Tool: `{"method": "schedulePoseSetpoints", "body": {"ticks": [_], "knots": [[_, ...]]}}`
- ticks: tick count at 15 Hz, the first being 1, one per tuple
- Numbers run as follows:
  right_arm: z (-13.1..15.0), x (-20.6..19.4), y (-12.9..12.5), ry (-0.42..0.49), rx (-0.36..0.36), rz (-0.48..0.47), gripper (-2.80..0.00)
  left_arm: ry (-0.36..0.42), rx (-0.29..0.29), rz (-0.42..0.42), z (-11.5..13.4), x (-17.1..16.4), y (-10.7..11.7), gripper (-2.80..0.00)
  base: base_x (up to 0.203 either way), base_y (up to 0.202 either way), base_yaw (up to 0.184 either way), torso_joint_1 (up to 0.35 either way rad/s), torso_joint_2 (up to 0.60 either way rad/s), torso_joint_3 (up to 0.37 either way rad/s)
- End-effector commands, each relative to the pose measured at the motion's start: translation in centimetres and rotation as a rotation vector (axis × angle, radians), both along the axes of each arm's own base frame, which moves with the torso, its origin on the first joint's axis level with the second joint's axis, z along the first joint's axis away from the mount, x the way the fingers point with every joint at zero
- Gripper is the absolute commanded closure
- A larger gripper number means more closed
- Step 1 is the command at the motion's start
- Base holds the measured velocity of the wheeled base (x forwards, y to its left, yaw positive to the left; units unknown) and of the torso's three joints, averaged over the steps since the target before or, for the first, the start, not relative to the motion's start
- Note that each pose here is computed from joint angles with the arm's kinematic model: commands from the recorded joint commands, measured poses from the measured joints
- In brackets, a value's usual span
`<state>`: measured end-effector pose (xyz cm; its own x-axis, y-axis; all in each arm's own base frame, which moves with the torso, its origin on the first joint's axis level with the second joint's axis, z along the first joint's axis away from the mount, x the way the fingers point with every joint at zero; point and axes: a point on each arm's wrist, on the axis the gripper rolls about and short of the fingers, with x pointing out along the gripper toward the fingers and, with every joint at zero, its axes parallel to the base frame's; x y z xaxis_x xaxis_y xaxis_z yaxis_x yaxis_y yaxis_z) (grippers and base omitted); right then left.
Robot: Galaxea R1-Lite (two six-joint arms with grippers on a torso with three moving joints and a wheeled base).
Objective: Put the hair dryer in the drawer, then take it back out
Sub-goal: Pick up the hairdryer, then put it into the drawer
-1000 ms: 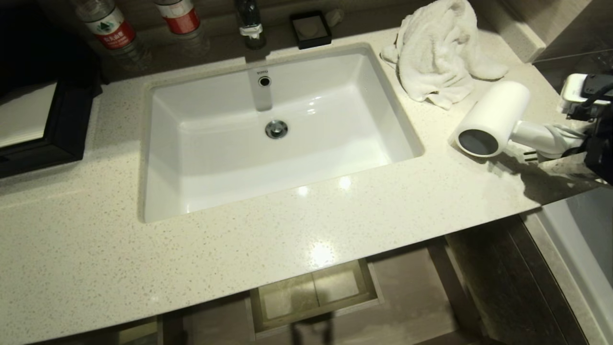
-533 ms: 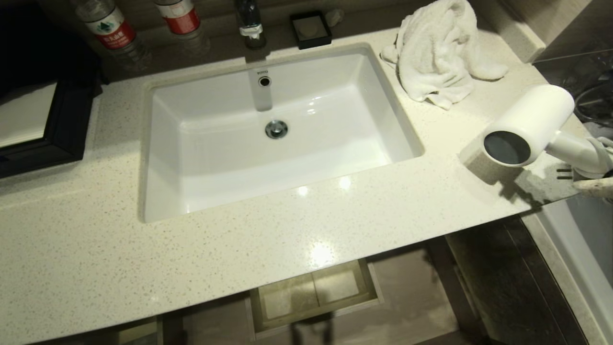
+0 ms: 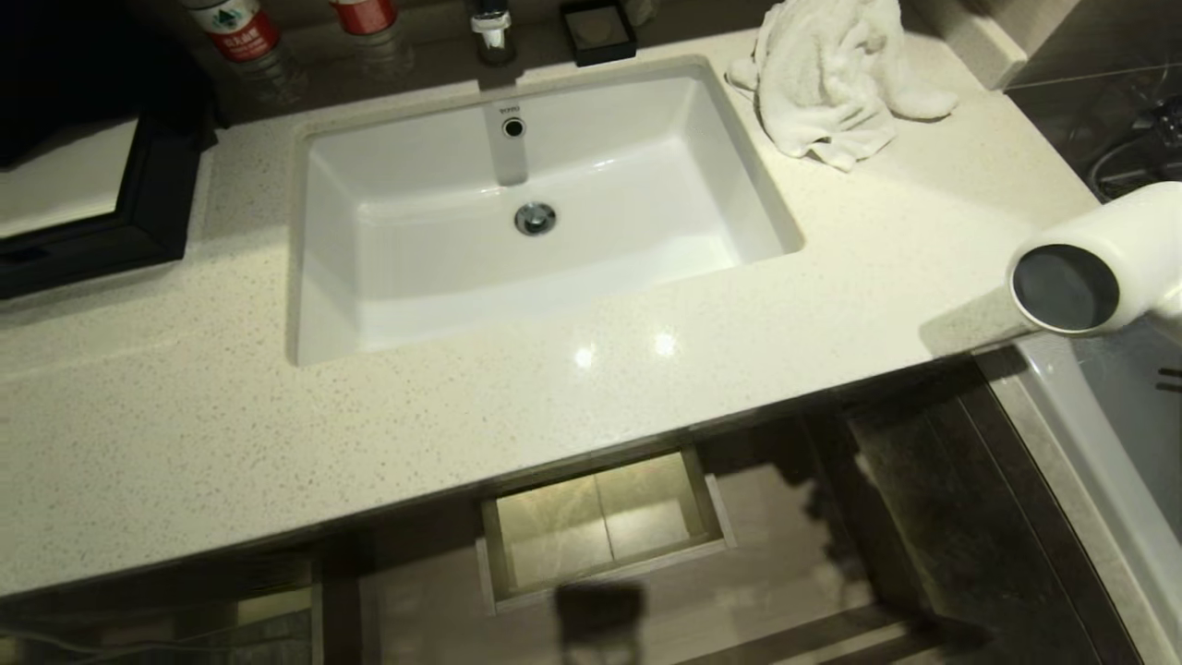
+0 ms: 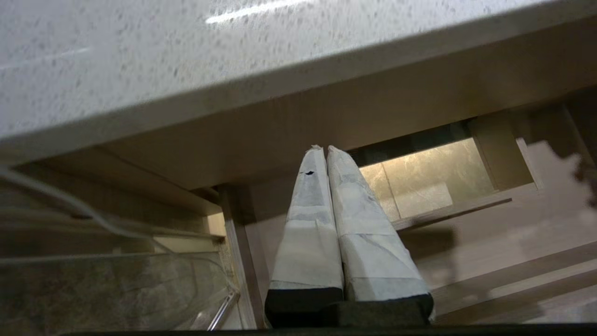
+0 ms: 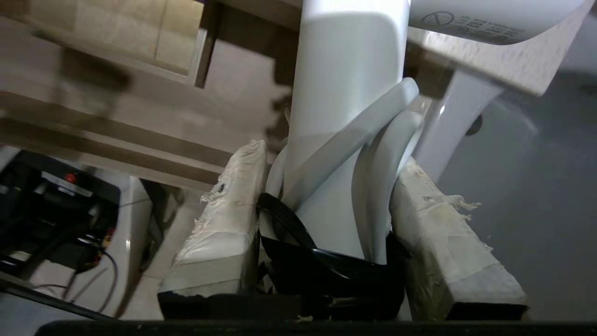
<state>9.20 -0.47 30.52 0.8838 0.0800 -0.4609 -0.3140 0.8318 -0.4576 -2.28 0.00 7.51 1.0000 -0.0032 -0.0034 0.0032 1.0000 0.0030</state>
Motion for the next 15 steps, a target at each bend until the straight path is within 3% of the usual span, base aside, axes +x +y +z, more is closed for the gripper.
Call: {"method": "schedulePoseSetpoints", "body": {"ticks": [1, 4, 15], "knots": [[-0.2, -2.3, 0.2, -0.041, 0.089, -0.044, 0.0, 0.001, 0.0, -0.001, 0.0, 0.0, 0.0, 0.0, 0.0, 0.0, 0.0, -0.351, 0.23, -0.118], [-0.1, -3.2, 0.5, -0.07, 0.193, -0.05, 0.0, 0.001, 0.0, 0.001, 0.0, 0.0, 0.0, 0.0, 0.0, 0.0, 0.0, -0.345, 0.22, -0.131], [-1.5, -9.3, 0.8, -0.231, 0.226, -0.01, 0.0, 0.001, 0.0, 0.001, 0.0, 0.0, 0.0, 0.0, 0.0, 0.0, 0.0, -0.302, 0.11, -0.193]]}}
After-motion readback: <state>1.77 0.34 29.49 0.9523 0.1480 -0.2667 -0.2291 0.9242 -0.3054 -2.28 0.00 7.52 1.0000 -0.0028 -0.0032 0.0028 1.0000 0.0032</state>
